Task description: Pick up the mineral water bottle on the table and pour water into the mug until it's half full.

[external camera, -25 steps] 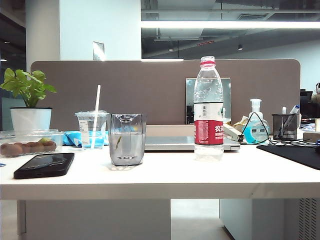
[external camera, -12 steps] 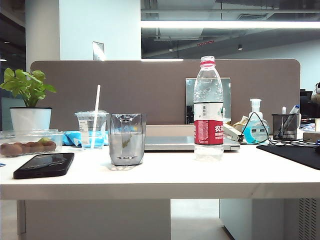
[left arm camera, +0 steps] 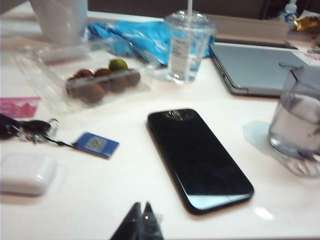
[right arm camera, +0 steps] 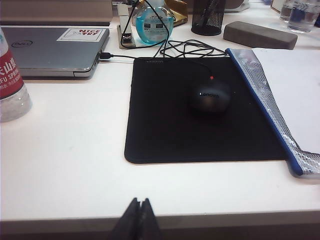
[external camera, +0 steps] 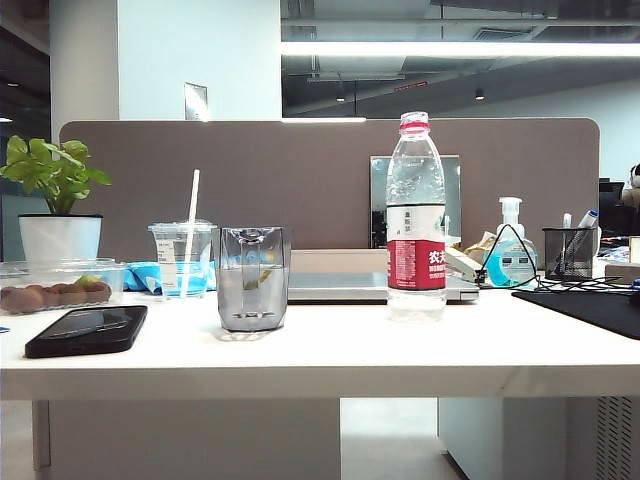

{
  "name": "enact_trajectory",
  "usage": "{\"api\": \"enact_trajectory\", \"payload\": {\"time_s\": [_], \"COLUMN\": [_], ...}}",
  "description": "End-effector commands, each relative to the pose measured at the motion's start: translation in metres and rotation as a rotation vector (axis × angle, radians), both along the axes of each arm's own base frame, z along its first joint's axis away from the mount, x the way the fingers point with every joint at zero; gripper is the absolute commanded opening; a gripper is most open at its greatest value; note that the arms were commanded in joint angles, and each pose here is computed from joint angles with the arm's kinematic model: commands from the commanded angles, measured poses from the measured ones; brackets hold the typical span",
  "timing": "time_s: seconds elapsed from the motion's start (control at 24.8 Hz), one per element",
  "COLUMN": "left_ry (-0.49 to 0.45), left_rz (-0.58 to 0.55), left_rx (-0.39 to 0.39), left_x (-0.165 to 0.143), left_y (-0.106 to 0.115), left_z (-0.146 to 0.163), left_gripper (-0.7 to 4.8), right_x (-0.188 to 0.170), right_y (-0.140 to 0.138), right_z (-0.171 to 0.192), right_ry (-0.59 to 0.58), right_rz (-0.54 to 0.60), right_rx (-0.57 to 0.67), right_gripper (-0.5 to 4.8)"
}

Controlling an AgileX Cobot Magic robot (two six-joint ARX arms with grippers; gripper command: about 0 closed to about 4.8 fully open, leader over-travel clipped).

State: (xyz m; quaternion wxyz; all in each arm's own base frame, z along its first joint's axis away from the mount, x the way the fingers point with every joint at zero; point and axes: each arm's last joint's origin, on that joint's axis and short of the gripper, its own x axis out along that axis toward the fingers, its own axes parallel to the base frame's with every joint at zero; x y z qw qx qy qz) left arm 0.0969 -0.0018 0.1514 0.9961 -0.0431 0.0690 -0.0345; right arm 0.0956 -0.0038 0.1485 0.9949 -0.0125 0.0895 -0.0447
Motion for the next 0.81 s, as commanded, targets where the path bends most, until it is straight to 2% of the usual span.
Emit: {"api": "enact_trajectory", "payload": {"time_s": [0.04,0.81], "left_ry": [-0.038,-0.041], "left_rz": [0.029,0.028], "left_rx": [0.001,0.001], "left_x": [0.0002,0.0002], "left_y": [0.0009,0.0008], "left_z": [0.005,0.0053], "left_gripper": [-0.04,-0.04], "right_x": [0.0005,0.0005], "right_y": [0.0,0.0001], "right_z": [-0.0017,-0.0017], "right_ry": [-0.002,-0.002], "right_rz": [0.002,0.002], "right_rx": [0.001,0.002], "right_gripper": [-0.01,-0.01]}}
